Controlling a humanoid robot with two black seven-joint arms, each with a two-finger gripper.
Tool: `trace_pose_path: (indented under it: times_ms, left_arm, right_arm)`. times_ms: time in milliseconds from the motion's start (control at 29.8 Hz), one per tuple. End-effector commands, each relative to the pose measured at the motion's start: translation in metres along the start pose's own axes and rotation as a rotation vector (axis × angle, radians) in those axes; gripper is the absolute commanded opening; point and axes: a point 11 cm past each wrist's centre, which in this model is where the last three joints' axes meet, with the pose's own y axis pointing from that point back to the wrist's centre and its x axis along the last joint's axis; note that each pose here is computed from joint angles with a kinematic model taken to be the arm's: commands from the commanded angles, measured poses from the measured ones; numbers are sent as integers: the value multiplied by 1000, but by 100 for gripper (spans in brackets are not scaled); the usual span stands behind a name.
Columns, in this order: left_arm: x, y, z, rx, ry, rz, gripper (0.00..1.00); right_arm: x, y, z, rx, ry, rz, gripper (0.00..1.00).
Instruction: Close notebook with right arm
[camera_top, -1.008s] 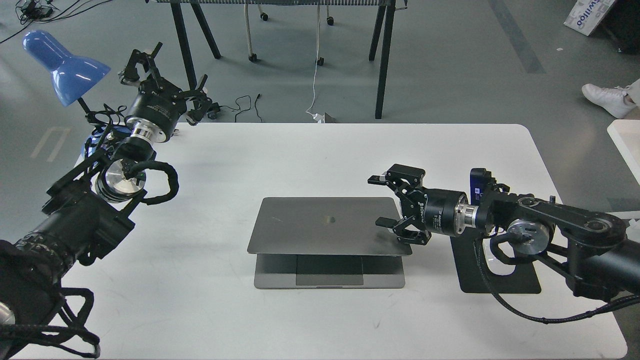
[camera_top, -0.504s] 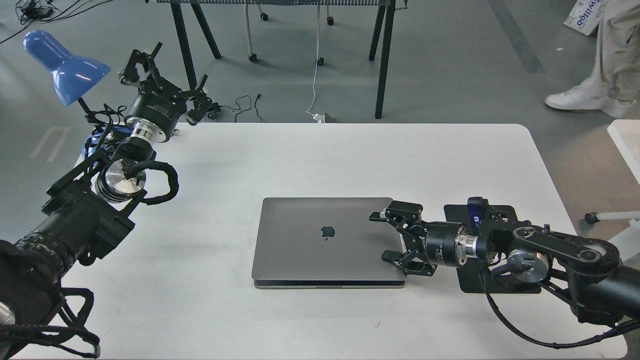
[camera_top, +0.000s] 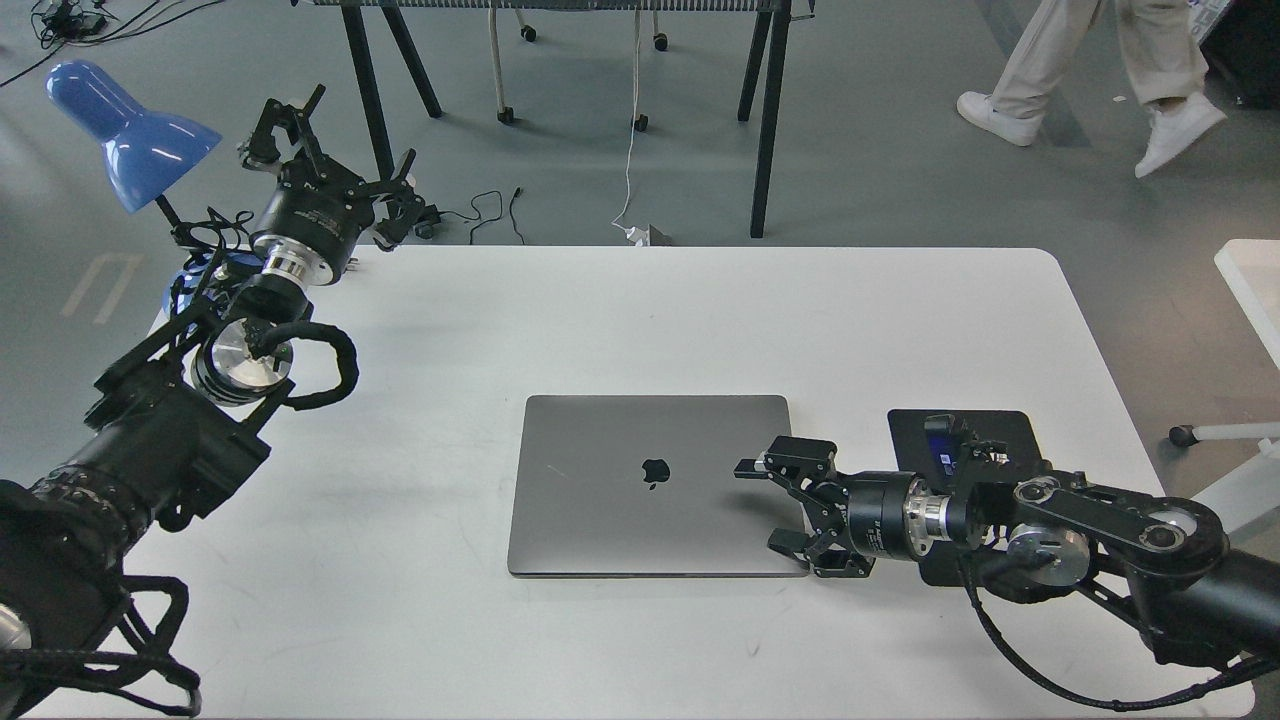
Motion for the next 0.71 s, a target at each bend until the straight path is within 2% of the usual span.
trace_pose_path:
  times_ms: [0, 202, 403, 504, 672]
  left_arm:
    - [0, 0, 1, -1, -1, 0, 100]
    - [0, 0, 1, -1, -1, 0, 100]
    - [0, 0, 0, 0, 0, 0, 100]
    - [0, 0, 0, 0, 0, 0, 100]
    - [0, 0, 0, -2, 2, 0, 100]
  right_arm:
    - [5, 1, -19, 59, -2, 12, 100]
    - [44, 33, -100, 357, -36, 140, 100]
    - [82, 90, -172, 659, -75, 272, 100]
    - [110, 124, -183, 774, -147, 388, 100]
    - [146, 143, -163, 939, -445, 447, 100]
